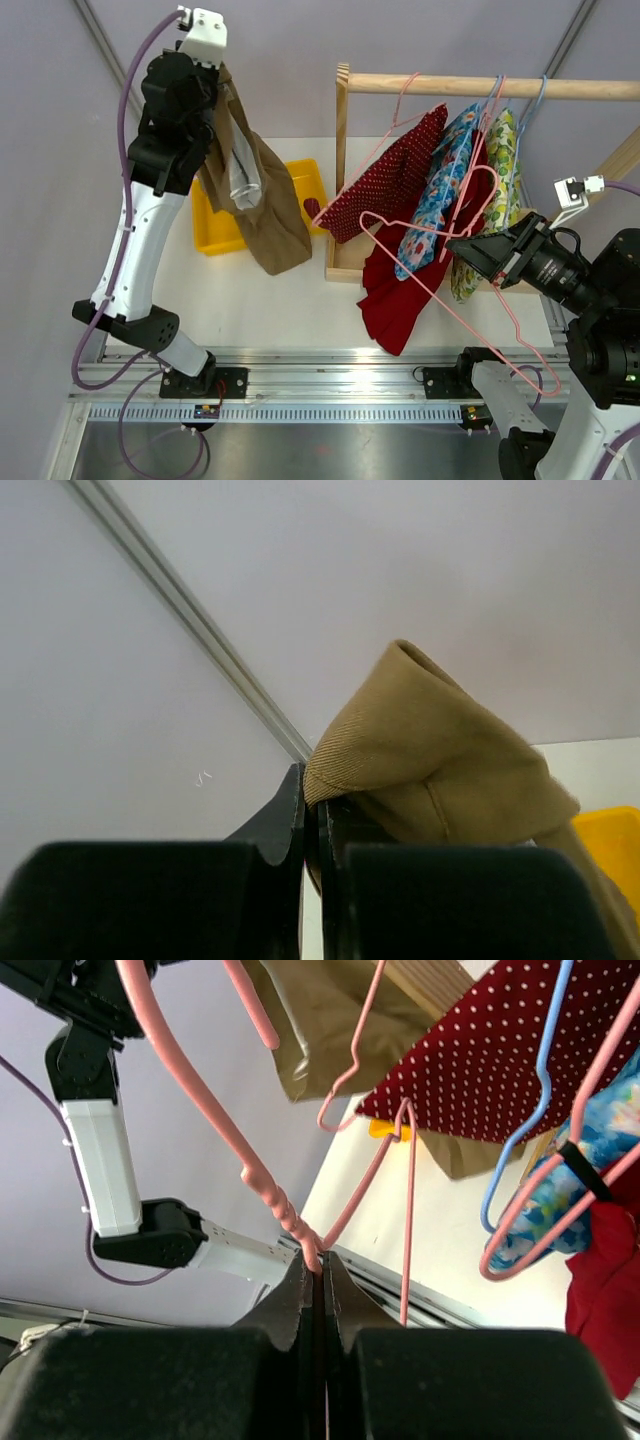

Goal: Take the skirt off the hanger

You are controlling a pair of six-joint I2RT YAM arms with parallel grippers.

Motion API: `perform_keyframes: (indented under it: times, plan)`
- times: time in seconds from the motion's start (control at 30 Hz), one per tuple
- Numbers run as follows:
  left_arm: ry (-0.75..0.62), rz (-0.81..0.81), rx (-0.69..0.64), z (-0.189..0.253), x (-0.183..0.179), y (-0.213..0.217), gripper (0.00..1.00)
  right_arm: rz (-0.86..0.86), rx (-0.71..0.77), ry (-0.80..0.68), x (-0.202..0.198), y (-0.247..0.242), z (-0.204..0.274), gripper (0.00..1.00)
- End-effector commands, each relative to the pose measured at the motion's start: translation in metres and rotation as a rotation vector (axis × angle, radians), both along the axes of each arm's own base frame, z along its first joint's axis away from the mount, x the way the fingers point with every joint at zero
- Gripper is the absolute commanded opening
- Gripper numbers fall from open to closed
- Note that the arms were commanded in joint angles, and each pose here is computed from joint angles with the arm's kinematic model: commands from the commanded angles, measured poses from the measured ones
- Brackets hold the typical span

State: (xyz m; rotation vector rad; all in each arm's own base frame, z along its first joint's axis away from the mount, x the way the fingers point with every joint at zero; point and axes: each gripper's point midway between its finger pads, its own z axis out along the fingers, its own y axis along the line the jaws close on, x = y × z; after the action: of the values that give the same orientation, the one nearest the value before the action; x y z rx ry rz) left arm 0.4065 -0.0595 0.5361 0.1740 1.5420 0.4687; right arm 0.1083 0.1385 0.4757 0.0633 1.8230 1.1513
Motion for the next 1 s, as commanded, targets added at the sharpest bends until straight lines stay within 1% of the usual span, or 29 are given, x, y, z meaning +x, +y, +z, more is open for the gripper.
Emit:
perform_keyframes:
  times: [0.0, 0.1, 0.2, 0.27, 0.3, 0.33, 0.37, 0.4, 0.43, 0.47, 0.57, 0.6, 0.63, 0.67, 0.7, 0.73, 0.77, 0.8, 0.83, 0.87, 0.93, 0.97]
  plan:
    - [-0.234, -0.062, -0.152, 0.068, -0.011, 0.01, 0.0, 0.001, -0.04, -0.036, -0.004, -0.001, -0.004, 0.0]
    - [-0.243, -0.058, -0.179, 0.071, 0.013, 0.014, 0.0, 0.009, -0.035, -0.039, -0.003, 0.0, -0.004, 0.0]
    - [-0.23, -0.064, -0.236, 0.061, 0.03, 0.02, 0.0, 0.012, -0.041, -0.077, -0.005, 0.0, 0.005, 0.0]
    - [-0.188, -0.053, -0.241, 0.042, 0.046, 0.022, 0.0, -0.021, -0.058, -0.136, -0.008, -0.004, 0.02, 0.0]
    - [-0.165, -0.052, -0.242, 0.032, 0.052, 0.021, 0.0, -0.041, -0.076, -0.2, -0.013, -0.006, 0.033, 0.0]
    - [-0.144, -0.045, -0.242, 0.022, 0.058, 0.022, 0.0, -0.096, -0.089, -0.227, -0.01, -0.013, 0.04, 0.0]
    - [-0.082, -0.04, -0.247, -0.005, 0.069, 0.018, 0.0, -0.133, -0.104, -0.254, -0.009, -0.018, 0.047, 0.0]
    - [-0.05, -0.039, -0.254, -0.02, 0.073, 0.016, 0.0, -0.168, -0.127, -0.302, -0.011, -0.023, 0.06, 0.0]
    - [-0.023, -0.039, -0.261, -0.034, 0.076, 0.015, 0.0, -0.247, -0.143, -0.316, -0.006, -0.034, 0.066, 0.0]
    - [0.045, -0.028, -0.281, -0.069, 0.077, 0.013, 0.0, -0.29, -0.156, -0.337, -0.002, -0.04, 0.072, 0.0]
    - [0.092, -0.018, -0.337, -0.111, 0.075, 0.011, 0.0, -0.454, -0.166, -0.402, 0.002, -0.065, 0.091, 0.0]
    - [0.152, -0.01, -0.343, -0.142, 0.071, 0.01, 0.01, -0.498, -0.169, -0.426, 0.003, -0.072, 0.097, 0.0]
    - [0.181, -0.013, -0.355, -0.155, 0.068, 0.009, 0.03, -0.587, -0.176, -0.425, 0.007, -0.087, 0.1, 0.0]
    - [0.202, -0.007, -0.405, -0.167, 0.065, 0.006, 0.14, -0.63, -0.192, -0.413, 0.01, -0.095, 0.099, 0.0]
    - [0.234, -0.001, -0.417, -0.182, 0.062, 0.005, 0.27, -0.672, -0.199, -0.416, 0.011, -0.102, 0.101, 0.0]
    - [0.294, -0.001, -0.422, -0.207, 0.056, 0.003, 0.54, -0.746, -0.209, -0.404, 0.014, -0.115, 0.101, 0.0]
    - [0.325, 0.005, -0.435, -0.22, 0.054, 0.002, 0.91, -0.773, -0.222, -0.398, 0.017, -0.121, 0.1, 0.0]
    - [0.355, 0.01, -0.439, -0.23, 0.051, 0.001, 0.99, -0.793, -0.248, -0.388, 0.023, -0.126, 0.097, 0.0]
    - [0.408, 0.034, -0.431, -0.245, 0.046, 0.003, 0.99, -0.833, -0.259, -0.377, 0.028, -0.134, 0.096, 0.0]
    - [0.429, 0.051, -0.439, -0.251, 0.043, 0.005, 0.99, -0.848, -0.275, -0.37, 0.032, -0.137, 0.095, 0.0]
    - [0.462, 0.077, -0.429, -0.259, 0.033, 0.009, 0.99, -0.88, -0.293, -0.339, 0.044, -0.145, 0.09, 0.0]
    - [0.457, 0.073, -0.433, -0.257, 0.025, 0.01, 0.99, -0.888, -0.299, -0.34, 0.048, -0.147, 0.091, 0.0]
